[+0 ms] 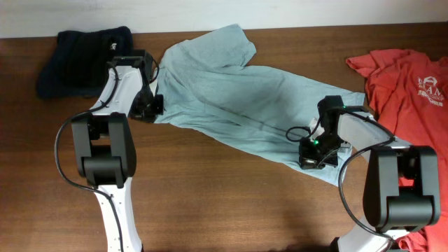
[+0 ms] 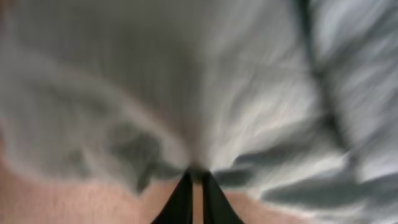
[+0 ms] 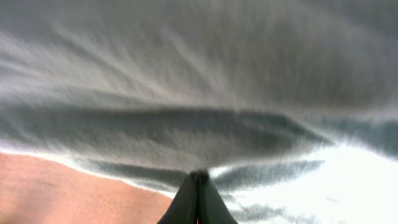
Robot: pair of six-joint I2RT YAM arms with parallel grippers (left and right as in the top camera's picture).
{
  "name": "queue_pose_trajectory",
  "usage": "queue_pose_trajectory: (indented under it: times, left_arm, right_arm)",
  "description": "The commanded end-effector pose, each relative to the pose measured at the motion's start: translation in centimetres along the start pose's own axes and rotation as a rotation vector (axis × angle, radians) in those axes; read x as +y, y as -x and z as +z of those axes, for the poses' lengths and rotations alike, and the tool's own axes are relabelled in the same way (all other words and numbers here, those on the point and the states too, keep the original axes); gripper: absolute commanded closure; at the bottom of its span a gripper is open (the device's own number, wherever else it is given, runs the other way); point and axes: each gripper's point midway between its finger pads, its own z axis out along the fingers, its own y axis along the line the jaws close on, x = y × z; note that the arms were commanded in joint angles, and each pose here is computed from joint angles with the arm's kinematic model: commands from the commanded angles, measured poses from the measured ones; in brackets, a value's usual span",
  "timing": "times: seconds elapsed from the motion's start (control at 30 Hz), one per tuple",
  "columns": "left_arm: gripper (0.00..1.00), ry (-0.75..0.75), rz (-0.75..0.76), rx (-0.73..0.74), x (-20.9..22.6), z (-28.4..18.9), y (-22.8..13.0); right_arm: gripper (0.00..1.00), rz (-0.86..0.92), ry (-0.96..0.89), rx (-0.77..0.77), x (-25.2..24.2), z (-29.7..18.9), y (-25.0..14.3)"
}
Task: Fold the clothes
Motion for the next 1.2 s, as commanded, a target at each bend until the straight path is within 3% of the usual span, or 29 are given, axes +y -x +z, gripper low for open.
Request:
queue_pose_trajectory:
  times: [0.0,0.1,0.4,0.57,0.77,0.93,1.17]
  left_arm:
    - [0.94,0.089,-0.03,0.072,1.6,0.8,-1.8]
    - [0.96,0.17,-0.064,0.11,2.9,0.5,-2.9]
    - [0.99,0.145,-0.093,0.104,2.5,0.1,-2.7]
    - [0.99,-0.009,-0.108,-0.017,0.1,-3.2,0.3]
    - [0.99,-0.042,-0.116,-0.198,-0.2,-6.0,4.2]
    - [0.99,-0.045,-0.119,-0.259,-0.3,-4.5,6.3]
    - [0.99,-0.03,-0.118,-0.196,-0.3,-0.4,6.1]
  right_arm:
    - [0.96,0.047,-0.114,0.055,-2.0,0.8,-1.3]
    - [0.96,0.056,-0.18,0.07,-3.2,0.6,-1.8]
    - [0.96,0.054,-0.192,0.059,-3.4,0.5,-1.5]
    - [0.95,0.053,-0.19,0.052,-3.4,0.5,-1.3]
    - [0.95,0.052,-0.189,0.048,-3.4,0.6,-1.2]
    - [0.94,0.051,-0.189,0.044,-3.3,0.6,-1.1]
    - [0.94,0.051,-0.189,0.044,-3.4,0.6,-1.1]
